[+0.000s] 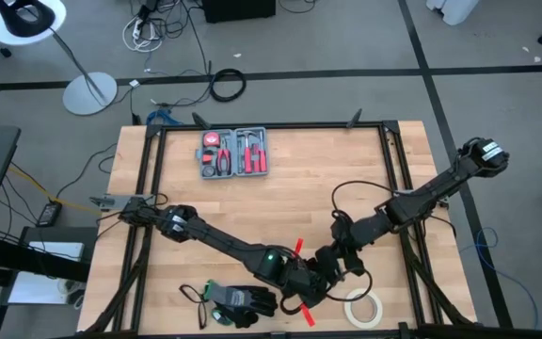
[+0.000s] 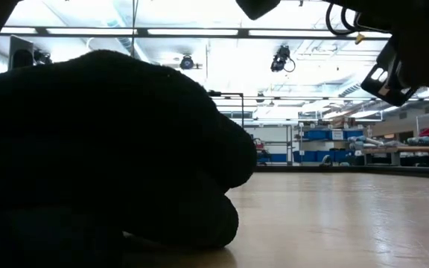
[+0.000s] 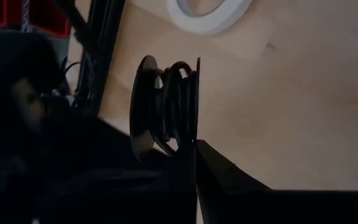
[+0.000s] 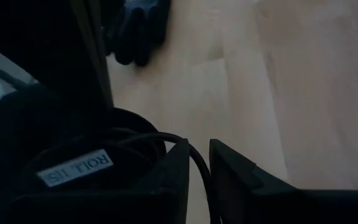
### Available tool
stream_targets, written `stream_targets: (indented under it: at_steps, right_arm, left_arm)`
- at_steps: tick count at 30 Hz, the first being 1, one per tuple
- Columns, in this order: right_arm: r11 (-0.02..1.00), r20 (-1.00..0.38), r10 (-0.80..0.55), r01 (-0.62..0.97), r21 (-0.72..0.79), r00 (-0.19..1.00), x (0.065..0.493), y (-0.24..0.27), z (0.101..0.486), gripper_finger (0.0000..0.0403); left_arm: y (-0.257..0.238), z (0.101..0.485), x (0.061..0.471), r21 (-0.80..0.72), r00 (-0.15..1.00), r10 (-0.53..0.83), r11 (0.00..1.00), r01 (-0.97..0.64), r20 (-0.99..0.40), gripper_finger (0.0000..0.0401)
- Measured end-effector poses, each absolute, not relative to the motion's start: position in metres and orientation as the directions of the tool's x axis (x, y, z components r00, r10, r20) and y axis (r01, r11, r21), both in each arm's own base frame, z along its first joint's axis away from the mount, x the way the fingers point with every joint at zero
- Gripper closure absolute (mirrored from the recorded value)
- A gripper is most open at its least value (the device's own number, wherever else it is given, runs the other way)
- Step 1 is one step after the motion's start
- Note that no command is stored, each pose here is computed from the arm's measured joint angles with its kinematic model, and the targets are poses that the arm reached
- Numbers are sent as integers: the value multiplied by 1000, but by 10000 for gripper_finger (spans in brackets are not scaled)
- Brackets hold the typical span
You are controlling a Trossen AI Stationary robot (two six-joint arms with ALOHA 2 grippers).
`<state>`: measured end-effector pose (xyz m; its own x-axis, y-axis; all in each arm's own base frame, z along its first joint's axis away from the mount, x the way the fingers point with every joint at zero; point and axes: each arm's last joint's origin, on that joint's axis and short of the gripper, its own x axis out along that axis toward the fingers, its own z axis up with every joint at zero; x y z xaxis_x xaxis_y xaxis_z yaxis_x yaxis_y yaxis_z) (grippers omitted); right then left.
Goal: Coil cords
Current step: Coil the black wire cable into the black spool
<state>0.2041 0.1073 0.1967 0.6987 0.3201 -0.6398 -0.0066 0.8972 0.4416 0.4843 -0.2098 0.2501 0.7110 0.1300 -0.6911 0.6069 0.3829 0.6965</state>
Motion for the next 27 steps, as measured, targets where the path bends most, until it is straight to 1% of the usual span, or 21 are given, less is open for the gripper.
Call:
stream_targets:
  at_steps: [5,7,12,18,22,25,27]
  right_arm:
    - [916,-676,280,22,401,681,199,109,193,344]
    - [917,-676,284,14,399,680,198,112,193,344]
    - [915,-688,290,17,402,665,192,119,192,344]
    - [945,-730,203,66,321,652,182,124,187,344]
    - [947,-745,197,72,313,637,180,124,185,344]
    - [954,-784,169,101,282,597,174,124,181,344]
    - [964,-801,123,121,236,586,170,123,179,344]
  left_arm:
    - [-209,253,487,733,738,164,379,565,-654,401]
    - [-207,255,489,753,753,187,383,535,-631,401]
    - [-201,255,491,756,748,208,386,529,-630,401]
    - [-200,255,491,759,746,221,385,526,-629,401]
    - [-200,255,491,756,745,221,394,522,-629,401]
    - [-200,255,491,752,744,219,406,519,-631,401]
    - [-200,255,491,742,744,197,414,528,-639,401]
